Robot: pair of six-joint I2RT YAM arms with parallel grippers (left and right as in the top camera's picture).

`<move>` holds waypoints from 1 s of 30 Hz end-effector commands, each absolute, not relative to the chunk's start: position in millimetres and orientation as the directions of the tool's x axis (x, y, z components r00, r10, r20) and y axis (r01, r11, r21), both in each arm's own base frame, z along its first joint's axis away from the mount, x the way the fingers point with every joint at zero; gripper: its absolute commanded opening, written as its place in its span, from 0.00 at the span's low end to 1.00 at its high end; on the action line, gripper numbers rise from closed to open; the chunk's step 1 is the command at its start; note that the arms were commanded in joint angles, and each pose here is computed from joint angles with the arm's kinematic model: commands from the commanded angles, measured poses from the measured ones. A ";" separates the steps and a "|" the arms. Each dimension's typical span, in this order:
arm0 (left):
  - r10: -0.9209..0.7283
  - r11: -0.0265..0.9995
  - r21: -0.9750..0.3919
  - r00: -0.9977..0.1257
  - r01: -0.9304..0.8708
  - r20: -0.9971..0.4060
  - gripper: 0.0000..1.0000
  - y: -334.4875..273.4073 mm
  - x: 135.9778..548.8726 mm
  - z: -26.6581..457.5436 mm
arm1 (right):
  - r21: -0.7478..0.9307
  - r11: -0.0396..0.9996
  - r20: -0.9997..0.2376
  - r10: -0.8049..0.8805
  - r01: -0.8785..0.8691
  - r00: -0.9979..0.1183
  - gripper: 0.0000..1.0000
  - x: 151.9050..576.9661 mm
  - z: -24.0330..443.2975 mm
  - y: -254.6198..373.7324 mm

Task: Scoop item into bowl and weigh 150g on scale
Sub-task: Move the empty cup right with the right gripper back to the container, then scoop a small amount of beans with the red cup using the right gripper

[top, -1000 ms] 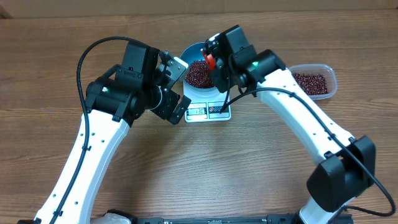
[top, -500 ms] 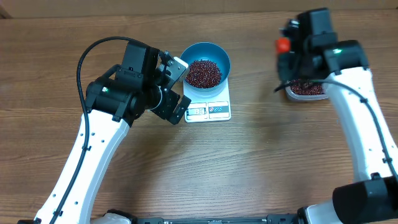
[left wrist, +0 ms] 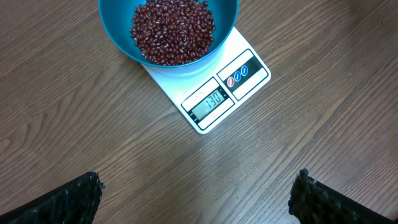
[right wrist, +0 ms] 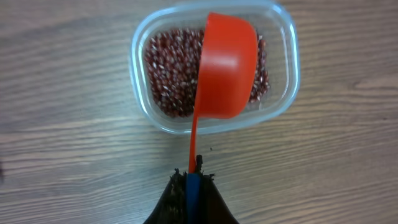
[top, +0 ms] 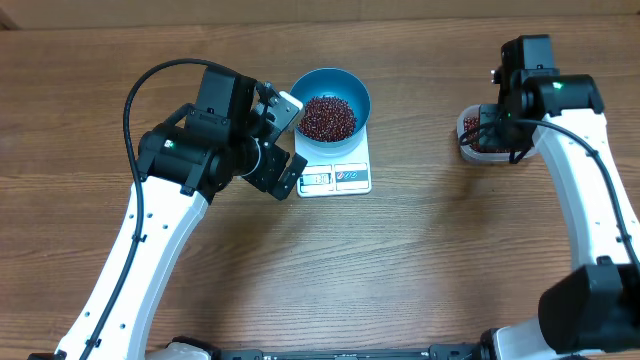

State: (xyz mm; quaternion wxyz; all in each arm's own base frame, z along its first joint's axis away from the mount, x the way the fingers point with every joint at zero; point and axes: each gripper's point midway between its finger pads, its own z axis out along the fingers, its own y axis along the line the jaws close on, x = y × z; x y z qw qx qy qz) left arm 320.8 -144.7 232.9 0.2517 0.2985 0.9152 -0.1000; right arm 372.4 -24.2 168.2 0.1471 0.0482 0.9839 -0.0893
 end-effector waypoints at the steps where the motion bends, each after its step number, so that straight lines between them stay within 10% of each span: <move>1: 0.516 0.779 -0.024 -0.663 0.626 -0.543 1.00 -149.6 319.8 241.3 | -0.221 0.965 -0.237 0.084 0.138 -0.968 0.04 371.2 146.3 -35.3; 15: 0.516 0.779 -0.024 -0.663 0.626 -0.543 1.00 -149.6 319.8 241.3 | -0.272 0.957 -0.096 0.073 0.096 -0.993 0.04 374.0 94.5 -40.4; 30: 0.516 0.779 -0.024 -0.663 0.626 -0.543 1.00 -149.6 319.8 241.3 | 0.141 0.987 -0.130 0.098 0.079 -0.987 0.04 391.3 87.8 -13.0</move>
